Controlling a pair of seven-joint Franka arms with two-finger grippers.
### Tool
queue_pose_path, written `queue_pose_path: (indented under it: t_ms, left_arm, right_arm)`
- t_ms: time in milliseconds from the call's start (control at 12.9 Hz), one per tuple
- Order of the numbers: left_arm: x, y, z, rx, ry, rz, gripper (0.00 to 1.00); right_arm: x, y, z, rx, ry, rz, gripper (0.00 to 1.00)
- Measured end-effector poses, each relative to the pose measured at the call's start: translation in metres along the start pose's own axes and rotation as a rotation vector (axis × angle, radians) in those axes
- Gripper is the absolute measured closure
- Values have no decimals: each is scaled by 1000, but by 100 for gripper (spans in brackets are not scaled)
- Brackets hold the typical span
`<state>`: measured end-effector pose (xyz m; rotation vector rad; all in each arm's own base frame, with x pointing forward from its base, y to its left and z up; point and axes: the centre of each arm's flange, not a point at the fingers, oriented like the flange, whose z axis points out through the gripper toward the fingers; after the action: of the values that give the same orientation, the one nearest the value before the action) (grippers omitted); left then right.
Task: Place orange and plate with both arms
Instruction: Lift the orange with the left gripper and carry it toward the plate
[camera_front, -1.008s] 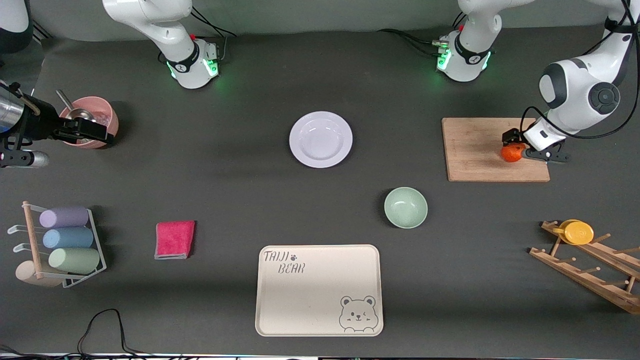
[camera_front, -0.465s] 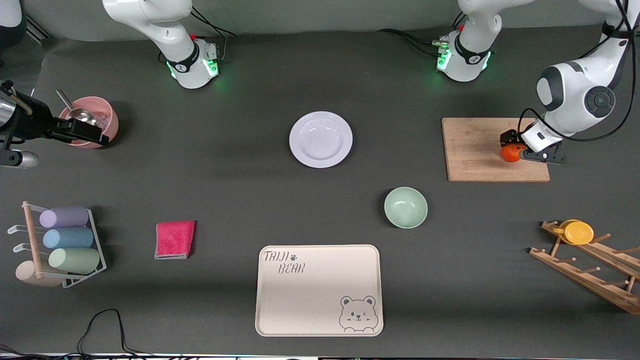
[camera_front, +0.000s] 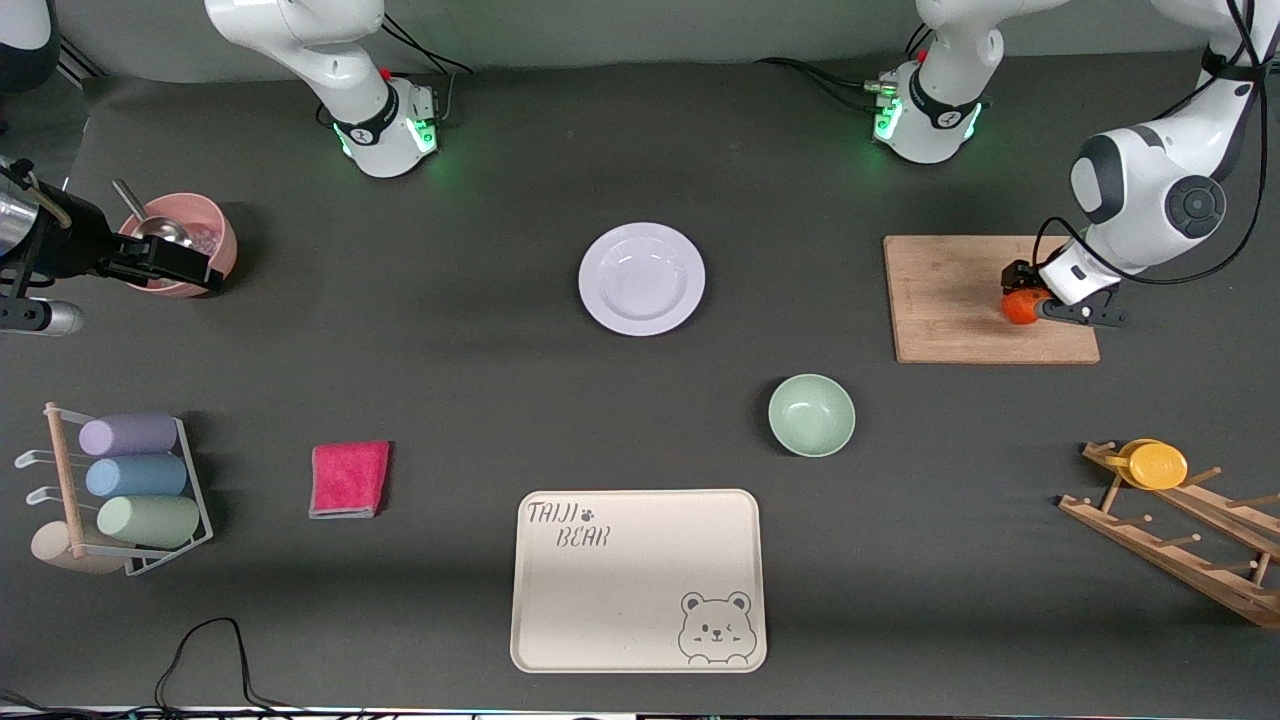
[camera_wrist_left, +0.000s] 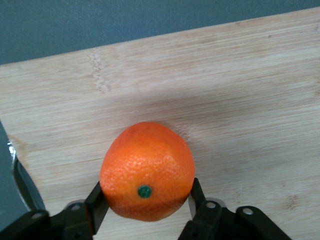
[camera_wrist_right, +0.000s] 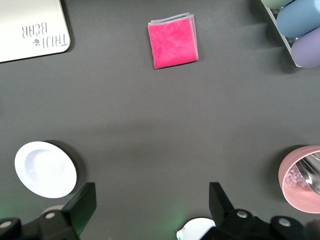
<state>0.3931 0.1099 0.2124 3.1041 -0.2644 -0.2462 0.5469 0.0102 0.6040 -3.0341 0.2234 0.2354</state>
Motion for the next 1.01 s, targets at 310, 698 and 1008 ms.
queue_pose_path:
  t_ms: [310, 698, 1008]
  left_arm:
    - [1, -1, -1, 0, 0, 0, 32]
    - [20, -17, -97, -12, -56, -13, 32]
    - [9, -21, -234, 15, -7, -31, 32]
  right_arm:
    - [0, 0, 1, 0, -1, 0, 0]
    - [0, 0, 1, 0, -1, 1, 0]
    - [0, -1, 0, 10, -3, 3, 0]
